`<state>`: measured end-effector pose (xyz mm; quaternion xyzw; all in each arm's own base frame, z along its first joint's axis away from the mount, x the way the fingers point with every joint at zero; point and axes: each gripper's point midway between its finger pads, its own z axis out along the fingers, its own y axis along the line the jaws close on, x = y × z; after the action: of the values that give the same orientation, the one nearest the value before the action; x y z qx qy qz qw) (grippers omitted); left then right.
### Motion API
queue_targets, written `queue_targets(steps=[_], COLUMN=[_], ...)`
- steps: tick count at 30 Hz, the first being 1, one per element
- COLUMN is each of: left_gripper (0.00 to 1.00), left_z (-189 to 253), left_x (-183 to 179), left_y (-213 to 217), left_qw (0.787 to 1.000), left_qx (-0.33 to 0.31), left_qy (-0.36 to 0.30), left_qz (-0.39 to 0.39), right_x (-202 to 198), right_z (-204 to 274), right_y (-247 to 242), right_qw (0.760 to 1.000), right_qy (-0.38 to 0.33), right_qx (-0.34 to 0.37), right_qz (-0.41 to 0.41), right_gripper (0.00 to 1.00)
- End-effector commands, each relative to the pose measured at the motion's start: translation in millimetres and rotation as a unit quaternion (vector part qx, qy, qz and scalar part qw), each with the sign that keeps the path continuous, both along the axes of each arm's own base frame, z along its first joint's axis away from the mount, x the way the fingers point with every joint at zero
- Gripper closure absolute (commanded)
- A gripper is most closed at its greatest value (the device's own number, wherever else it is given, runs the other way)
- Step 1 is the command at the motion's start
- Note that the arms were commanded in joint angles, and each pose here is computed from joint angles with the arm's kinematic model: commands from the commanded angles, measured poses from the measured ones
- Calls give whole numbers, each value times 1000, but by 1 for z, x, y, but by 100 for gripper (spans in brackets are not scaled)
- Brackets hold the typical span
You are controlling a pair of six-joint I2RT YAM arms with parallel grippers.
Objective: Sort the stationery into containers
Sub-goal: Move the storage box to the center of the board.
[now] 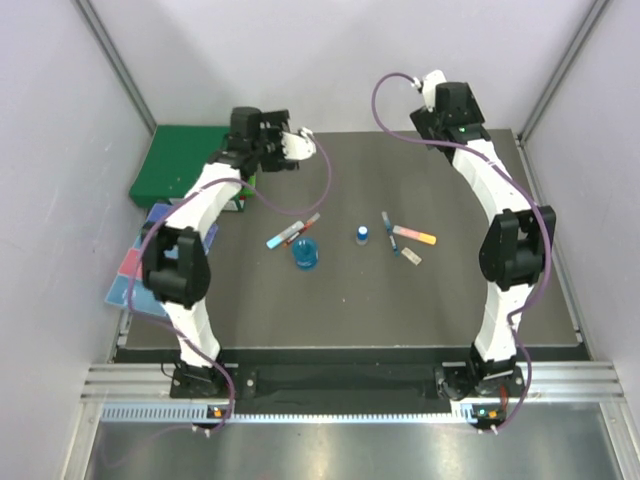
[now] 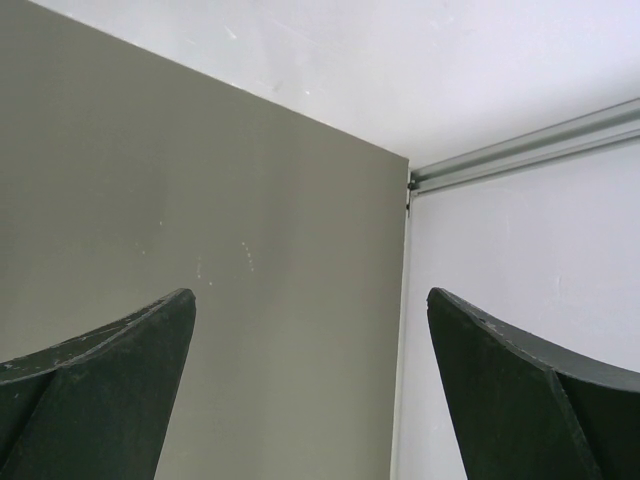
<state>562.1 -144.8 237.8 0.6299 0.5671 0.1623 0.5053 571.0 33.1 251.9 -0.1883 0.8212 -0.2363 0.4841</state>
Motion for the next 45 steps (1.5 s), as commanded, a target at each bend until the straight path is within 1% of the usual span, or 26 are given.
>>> queue_targets(steps=[1, 2, 3, 5, 6, 7, 10, 12, 13, 17, 19, 20, 21, 22, 24, 28, 37, 42, 45], left_gripper=[1, 1, 1, 1, 1, 1, 1, 1, 1, 1, 1, 1, 1, 1, 1, 1, 1, 1, 1], left_z=[30, 43, 34, 36, 28, 29, 12, 2, -11, -27, -27, -32, -32, -34, -38, -50, -78, -84, -97], left_x=[-55, -69, -86, -110, -123, -135, -167, -180, -194, -220, -223, -231, -232, -232, -238, -239, -265, -275, -280], left_y=[26, 37, 41, 59, 65, 72, 97, 111, 121, 136, 140, 143, 145, 158, 169, 189, 228, 235, 241], left_qw=[997, 997, 996, 994, 992, 991, 988, 986, 980, 966, 962, 956, 954, 951, 943, 933, 910, 903, 896], left_qx=[-42, -47, -44, -41, -37, -34, 5, 59, 98, 141, 151, 160, 166, 168, 181, 182, 225, 225, 232], left_qy=[36, 37, 70, 82, 108, 112, 144, 150, 170, 218, 228, 247, 252, 259, 279, 306, 346, 366, 378], left_qz=[45, 48, 45, 58, 60, 64, 63, 43, 30, 12, 3, 2, 4, 21, 30, 52, 35, 27, 17], right_x=[-9, -10, -11, -13, -14, -15, -16, -15, -15, -12, -12, -11, -12, -13, -14, -19, -21, -23, -21], right_z=[69, 71, 70, 73, 69, 71, 65, 64, 63, 66, 68, 68, 68, 69, 69, 67, 63, 60, 59], right_y=[9, 9, 8, 10, 10, 11, 13, 17, 20, 27, 28, 29, 29, 31, 30, 35, 43, 44, 44], right_qw=[997, 997, 997, 997, 997, 997, 997, 997, 997, 996, 996, 996, 996, 995, 995, 995, 995, 995, 995], right_qy=[-68, -70, -69, -73, -69, -71, -66, -64, -64, -68, -70, -70, -69, -70, -70, -66, -62, -59, -59], right_qx=[23, 24, 24, 26, 28, 30, 34, 37, 38, 39, 37, 37, 36, 36, 36, 36, 28, 26, 24], right_qz=[15, 18, 17, 21, 22, 25, 30, 34, 38, 48, 50, 51, 52, 54, 55, 66, 75, 75, 75], right_gripper=[0, 0, 0, 0, 1, 0, 0, 0, 0, 0, 0, 0, 0, 0, 1, 0, 0, 0, 0])
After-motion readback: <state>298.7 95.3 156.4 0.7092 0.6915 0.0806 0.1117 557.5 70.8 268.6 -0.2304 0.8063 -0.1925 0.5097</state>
